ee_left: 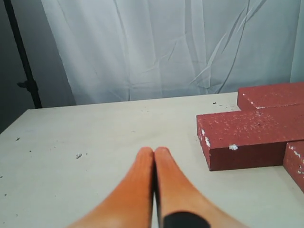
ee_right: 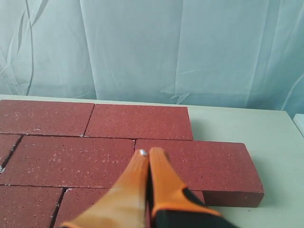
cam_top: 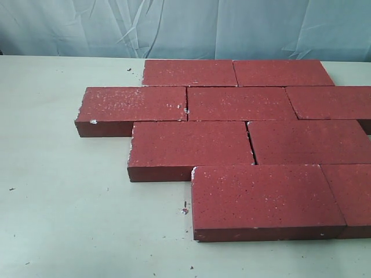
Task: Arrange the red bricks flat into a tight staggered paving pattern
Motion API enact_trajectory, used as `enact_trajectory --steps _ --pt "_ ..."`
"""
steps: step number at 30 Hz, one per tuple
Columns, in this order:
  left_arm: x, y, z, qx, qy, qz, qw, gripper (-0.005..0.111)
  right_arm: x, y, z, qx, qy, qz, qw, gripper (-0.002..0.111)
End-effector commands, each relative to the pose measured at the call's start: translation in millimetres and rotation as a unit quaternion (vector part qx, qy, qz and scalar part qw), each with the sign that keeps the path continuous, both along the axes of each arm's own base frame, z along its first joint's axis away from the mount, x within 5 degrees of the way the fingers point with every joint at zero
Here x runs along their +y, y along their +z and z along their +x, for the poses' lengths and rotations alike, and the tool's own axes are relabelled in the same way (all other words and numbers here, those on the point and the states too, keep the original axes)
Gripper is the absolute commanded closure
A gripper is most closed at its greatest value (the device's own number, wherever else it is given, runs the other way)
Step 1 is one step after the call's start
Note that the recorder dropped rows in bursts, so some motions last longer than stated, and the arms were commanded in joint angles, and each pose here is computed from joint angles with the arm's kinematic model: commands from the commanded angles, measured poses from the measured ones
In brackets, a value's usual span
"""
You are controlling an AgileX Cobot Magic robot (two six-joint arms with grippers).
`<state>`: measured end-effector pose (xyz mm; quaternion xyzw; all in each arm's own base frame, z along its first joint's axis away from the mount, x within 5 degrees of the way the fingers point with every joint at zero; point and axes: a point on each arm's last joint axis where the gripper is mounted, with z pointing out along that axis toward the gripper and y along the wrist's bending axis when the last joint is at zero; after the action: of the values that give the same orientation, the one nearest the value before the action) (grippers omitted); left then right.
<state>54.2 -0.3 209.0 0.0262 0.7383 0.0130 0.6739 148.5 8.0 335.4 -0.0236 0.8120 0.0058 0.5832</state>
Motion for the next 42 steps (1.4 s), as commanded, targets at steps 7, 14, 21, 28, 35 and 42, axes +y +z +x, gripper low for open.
enact_trajectory --steps 7,14,21,28,35,42 --pt "-0.4 -14.3 1.6 0.013 0.000 -0.013 1.000 0.107 -0.6 0.4 -0.1 -0.006 -0.001 -0.001 1.000 0.109" --pt "-0.7 -16.0 1.4 0.023 0.000 -0.022 1.000 0.107 -0.7 0.3 -0.1 -0.006 -0.001 -0.002 1.000 0.109" --pt "-0.8 -16.4 1.3 0.025 -0.001 -0.025 0.999 0.107 -0.7 0.3 -0.1 -0.006 -0.001 -0.002 1.000 0.109" --pt "-0.8 -16.6 1.3 0.026 -0.001 -0.025 0.999 0.107 -0.7 0.3 -0.1 -0.006 -0.001 -0.002 1.000 0.109" --pt "-0.8 -16.7 1.3 0.026 -0.001 -0.025 0.999 0.107 -0.7 0.3 -0.1 -0.006 -0.002 -0.001 1.000 0.109" --pt "-0.8 -16.7 1.3 0.026 -0.001 -0.025 0.999 0.107 -0.7 0.3 -0.1 -0.006 -0.002 -0.001 1.000 0.109"
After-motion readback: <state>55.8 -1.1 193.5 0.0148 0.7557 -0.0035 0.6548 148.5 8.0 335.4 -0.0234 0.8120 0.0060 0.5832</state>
